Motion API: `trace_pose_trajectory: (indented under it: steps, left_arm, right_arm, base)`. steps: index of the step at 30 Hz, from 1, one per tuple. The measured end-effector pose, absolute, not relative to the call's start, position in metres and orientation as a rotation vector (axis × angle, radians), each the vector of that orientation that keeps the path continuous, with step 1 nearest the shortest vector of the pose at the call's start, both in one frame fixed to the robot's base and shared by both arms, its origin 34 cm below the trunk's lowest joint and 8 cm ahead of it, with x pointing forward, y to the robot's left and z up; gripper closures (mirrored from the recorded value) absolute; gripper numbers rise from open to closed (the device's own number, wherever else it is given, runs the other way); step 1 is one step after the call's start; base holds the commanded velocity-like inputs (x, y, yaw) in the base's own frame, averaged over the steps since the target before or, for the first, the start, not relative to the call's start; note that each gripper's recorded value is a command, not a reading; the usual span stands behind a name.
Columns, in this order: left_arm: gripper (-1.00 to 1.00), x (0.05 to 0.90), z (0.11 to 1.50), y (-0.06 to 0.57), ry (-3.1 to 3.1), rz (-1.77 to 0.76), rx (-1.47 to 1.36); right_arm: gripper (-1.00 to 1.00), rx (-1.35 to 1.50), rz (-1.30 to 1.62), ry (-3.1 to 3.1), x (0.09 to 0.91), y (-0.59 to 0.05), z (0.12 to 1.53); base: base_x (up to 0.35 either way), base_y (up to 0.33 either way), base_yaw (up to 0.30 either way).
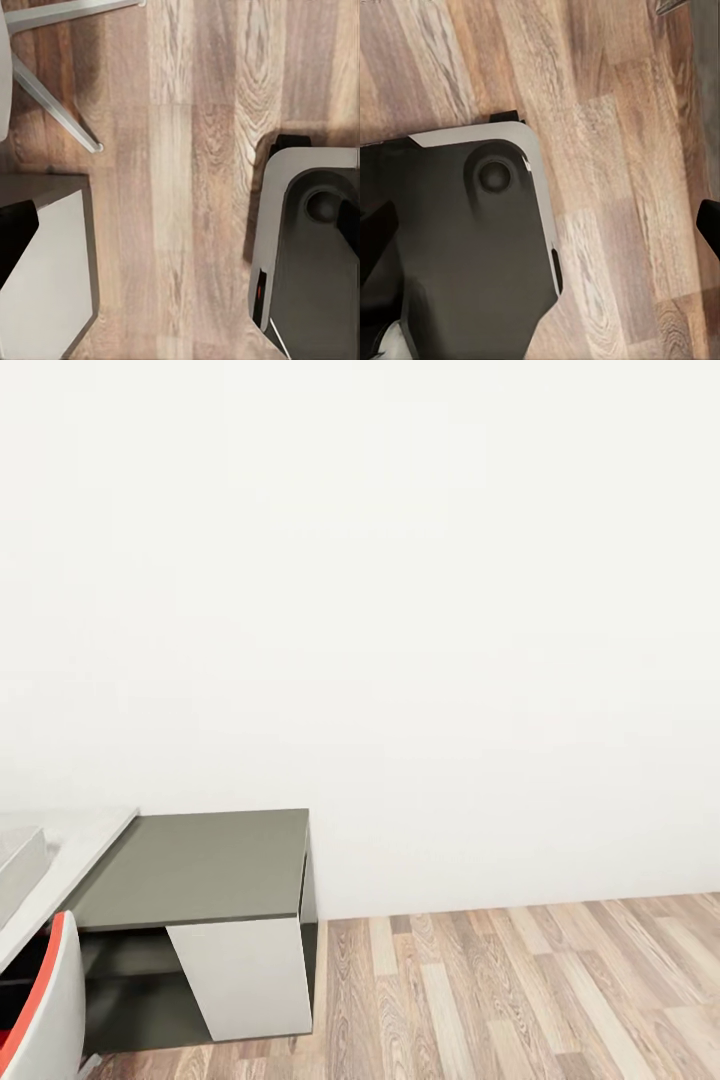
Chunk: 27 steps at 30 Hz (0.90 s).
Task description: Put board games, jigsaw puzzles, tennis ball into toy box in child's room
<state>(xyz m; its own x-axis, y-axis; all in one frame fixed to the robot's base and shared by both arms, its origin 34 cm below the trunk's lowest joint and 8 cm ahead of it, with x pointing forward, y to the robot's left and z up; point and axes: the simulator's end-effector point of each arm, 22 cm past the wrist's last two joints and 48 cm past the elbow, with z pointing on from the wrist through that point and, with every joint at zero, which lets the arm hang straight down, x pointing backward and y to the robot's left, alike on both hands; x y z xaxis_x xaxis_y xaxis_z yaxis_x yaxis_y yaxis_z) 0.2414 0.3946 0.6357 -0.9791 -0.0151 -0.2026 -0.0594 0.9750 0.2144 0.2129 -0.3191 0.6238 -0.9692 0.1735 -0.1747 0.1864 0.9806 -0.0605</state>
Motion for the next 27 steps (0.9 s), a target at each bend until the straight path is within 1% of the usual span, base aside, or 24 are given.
trace_pose_trajectory:
  steps: [7, 11, 14, 27]
  left_arm:
    - [-1.00, 0.243, 0.632, 0.375, 2.921, 0.287, -0.070]
    - [-1.00, 0.243, 0.628, 0.338, 2.929, 0.218, -0.068]
    - [-1.00, 0.243, 0.626, 0.324, 2.931, 0.192, -0.069]
    - [-1.00, 0.244, 0.625, 0.313, 2.932, 0.172, -0.066]
  right_arm:
    - [-1.00, 0.272, -0.126, 2.955, 0.213, -0.322, 0.624]
    - [-1.00, 0.276, -0.122, 2.955, 0.213, -0.320, 0.624]
    - [-1.00, 0.276, -0.122, 2.955, 0.213, -0.320, 0.624]
    - [-1.00, 0.273, -0.123, 2.955, 0.213, -0.320, 0.624]
  base:
    - [0.000, 0.000, 0.000]
    - [0.000, 0.000, 0.000]
    - [0.000, 0.000, 0.000]
    - [0.000, 0.000, 0.000]
